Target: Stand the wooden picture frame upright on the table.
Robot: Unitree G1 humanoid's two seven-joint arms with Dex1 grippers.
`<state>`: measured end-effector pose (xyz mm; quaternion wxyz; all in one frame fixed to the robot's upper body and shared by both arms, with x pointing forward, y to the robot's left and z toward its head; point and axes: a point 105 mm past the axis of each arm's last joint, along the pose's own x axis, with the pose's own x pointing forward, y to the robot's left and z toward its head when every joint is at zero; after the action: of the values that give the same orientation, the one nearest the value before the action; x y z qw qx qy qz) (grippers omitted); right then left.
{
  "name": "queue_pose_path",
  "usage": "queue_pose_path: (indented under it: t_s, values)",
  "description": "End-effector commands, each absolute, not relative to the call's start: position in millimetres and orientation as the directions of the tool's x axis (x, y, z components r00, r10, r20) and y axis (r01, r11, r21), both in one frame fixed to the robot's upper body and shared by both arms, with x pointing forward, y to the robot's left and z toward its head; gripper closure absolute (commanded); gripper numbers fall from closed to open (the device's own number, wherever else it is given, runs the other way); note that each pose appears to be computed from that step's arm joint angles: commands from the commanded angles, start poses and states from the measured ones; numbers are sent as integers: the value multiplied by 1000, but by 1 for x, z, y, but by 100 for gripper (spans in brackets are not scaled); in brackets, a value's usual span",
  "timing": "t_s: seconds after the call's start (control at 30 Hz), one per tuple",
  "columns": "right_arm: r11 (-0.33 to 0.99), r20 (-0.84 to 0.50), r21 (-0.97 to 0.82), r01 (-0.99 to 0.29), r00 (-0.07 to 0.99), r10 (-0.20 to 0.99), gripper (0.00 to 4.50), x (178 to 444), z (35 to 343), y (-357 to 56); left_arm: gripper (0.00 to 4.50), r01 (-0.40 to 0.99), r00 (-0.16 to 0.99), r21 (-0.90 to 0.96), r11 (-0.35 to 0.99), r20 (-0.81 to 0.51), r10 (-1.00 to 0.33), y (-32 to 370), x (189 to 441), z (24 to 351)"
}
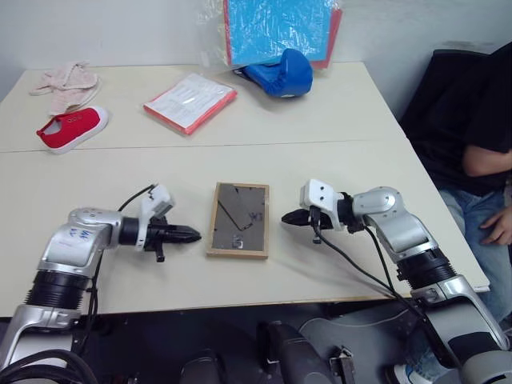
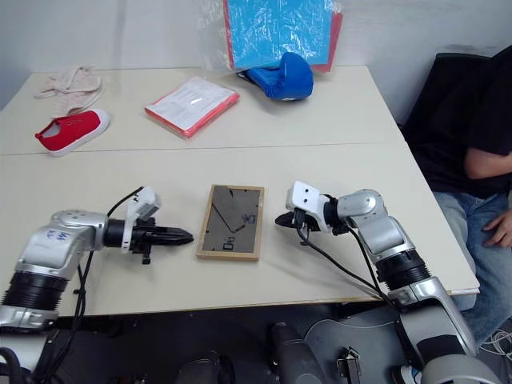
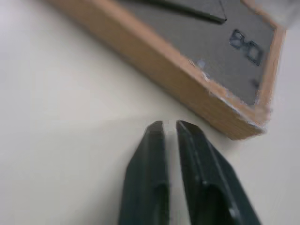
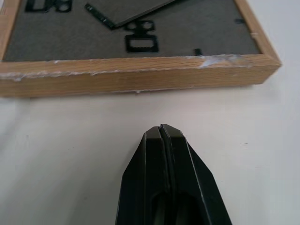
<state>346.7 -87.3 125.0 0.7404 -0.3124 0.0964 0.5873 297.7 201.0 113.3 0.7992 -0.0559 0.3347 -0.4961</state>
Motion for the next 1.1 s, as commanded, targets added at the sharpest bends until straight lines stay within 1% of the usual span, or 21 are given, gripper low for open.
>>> queue_pose_path:
  t_s: [0.03,0.13,0.2,0.33,0.37,0.47,0.57,0.67,0.77,0.87,0.97,1.03,1.07,1.1]
  values:
    - [1,-546,-427,-904,259,797,450,339,130,-75,285,623,247,-632,461,-400,-883,196,285,130]
    - [-62,-583,-464,-884,252,772,450,337,126,-71,194,534,262,-682,500,-429,-865,193,287,121]
    - [-87,-598,-474,-876,247,763,450,336,123,-69,131,497,252,-703,509,-444,-860,188,286,113]
    - [-88,-597,-476,-875,249,763,450,338,121,-63,19,460,238,-720,519,-463,-854,173,290,98]
    - [-89,-595,-477,-874,248,764,450,338,121,-62,4,450,233,-731,514,-459,-857,168,292,94]
    - [-83,-592,-478,-875,251,766,450,338,120,-60,4,440,211,-751,493,-447,-869,152,294,87]
    - [-81,-591,-480,-874,254,766,450,339,119,-60,4,455,172,-774,439,-408,-897,130,294,87]
    - [-79,-590,-484,-872,258,765,450,339,118,-60,4,462,177,-781,419,-382,-907,118,300,90]
    - [-66,-586,-487,-871,270,764,450,339,118,-63,65,474,194,-793,383,-331,-924,115,307,102]
    - [-62,-584,-492,-868,277,763,450,338,118,-67,157,480,209,-799,362,-297,-932,117,311,113]
    - [-26,-550,-493,-870,289,783,450,334,124,-70,248,503,230,-790,350,-268,-935,123,314,125]
    - [13,-522,-471,-882,290,802,450,330,130,-74,296,523,223,-785,332,-249,-942,125,312,132]
    - [45,-506,-428,-903,281,815,433,325,136,-80,317,539,211,-785,305,-225,-951,124,309,139]
    - [69,-491,-376,-924,261,831,415,319,143,-86,322,561,201,-778,282,-202,-959,123,306,146]
